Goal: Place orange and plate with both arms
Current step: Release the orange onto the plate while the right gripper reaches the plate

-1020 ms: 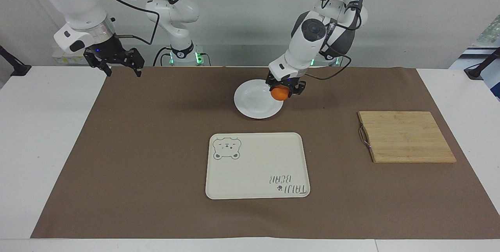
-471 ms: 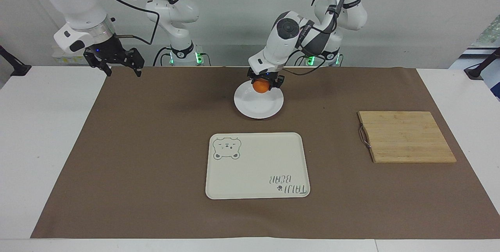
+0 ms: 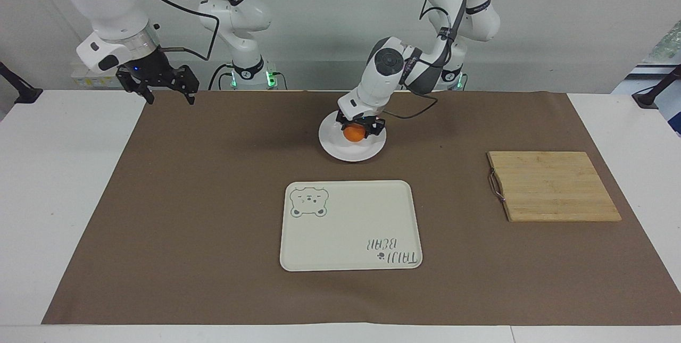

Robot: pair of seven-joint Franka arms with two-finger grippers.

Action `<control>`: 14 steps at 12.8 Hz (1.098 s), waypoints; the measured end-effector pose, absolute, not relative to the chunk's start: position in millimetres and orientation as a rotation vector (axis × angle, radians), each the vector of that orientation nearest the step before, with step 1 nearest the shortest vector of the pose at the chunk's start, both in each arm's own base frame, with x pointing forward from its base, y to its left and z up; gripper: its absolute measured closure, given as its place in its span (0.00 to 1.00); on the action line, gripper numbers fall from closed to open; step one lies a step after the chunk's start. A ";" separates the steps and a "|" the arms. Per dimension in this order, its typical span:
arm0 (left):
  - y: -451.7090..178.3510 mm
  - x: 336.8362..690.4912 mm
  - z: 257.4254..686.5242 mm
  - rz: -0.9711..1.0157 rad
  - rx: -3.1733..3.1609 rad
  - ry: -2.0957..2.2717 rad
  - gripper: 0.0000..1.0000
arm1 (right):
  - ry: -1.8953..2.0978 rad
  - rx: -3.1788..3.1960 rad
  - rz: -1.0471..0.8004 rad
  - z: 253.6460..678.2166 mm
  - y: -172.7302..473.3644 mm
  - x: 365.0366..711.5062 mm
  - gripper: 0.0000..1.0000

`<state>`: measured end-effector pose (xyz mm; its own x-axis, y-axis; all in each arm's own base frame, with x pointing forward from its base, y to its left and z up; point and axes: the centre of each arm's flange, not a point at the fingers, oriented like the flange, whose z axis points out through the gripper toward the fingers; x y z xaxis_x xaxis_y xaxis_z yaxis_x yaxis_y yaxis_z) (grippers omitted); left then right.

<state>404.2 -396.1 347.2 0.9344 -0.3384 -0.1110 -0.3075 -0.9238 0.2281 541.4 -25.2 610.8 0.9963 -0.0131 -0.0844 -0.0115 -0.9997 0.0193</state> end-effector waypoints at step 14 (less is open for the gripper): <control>-386.2 427.2 359.0 -0.152 2.892 -0.465 0.00 | 0.018 3.359 -0.145 573.7 -17.5 528.4 0.00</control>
